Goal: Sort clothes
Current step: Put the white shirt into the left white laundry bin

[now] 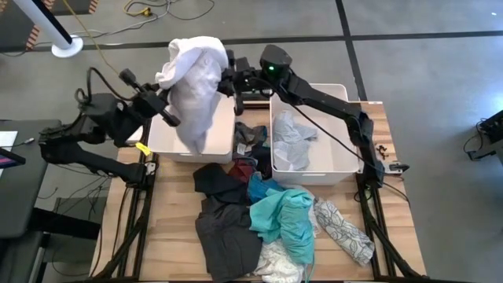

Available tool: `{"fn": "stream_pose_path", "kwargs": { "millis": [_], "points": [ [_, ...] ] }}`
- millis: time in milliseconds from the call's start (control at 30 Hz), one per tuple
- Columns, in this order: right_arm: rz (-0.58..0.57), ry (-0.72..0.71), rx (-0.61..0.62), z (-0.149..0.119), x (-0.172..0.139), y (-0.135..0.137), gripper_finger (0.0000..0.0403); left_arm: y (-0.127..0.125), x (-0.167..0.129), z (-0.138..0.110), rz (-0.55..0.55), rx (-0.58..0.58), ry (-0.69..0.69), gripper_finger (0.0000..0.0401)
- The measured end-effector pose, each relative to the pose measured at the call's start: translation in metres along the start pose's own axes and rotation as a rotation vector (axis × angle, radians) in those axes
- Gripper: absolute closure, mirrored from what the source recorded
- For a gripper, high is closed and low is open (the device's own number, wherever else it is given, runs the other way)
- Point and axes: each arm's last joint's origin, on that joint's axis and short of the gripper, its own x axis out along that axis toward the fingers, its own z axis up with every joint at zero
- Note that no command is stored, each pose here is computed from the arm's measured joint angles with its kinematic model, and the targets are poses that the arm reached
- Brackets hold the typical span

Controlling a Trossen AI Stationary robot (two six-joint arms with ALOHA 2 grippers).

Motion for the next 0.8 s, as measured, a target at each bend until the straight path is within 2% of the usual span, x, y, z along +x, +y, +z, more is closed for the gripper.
{"fn": "stream_pose_path", "kwargs": {
  "millis": [133,367,600,800],
  "points": [
    [-0.004,0.079,0.049,-0.021,0.002,-0.007,0.0399,0.0,-0.004,-0.008,-0.03,0.016,0.03,0.0397],
    [0.009,0.26,0.099,-0.046,0.0,-0.005,0.0398,-0.02,-0.002,-0.024,-0.126,0.128,0.145,0.0396],
    [0.01,0.375,0.167,-0.058,-0.004,-0.002,0.0396,-0.032,0.007,-0.032,-0.143,0.172,0.241,0.0396],
    [0.019,0.518,0.242,-0.072,-0.012,0.0,0.0383,-0.047,0.018,-0.039,-0.226,0.189,0.304,0.0396]
  ]
}}
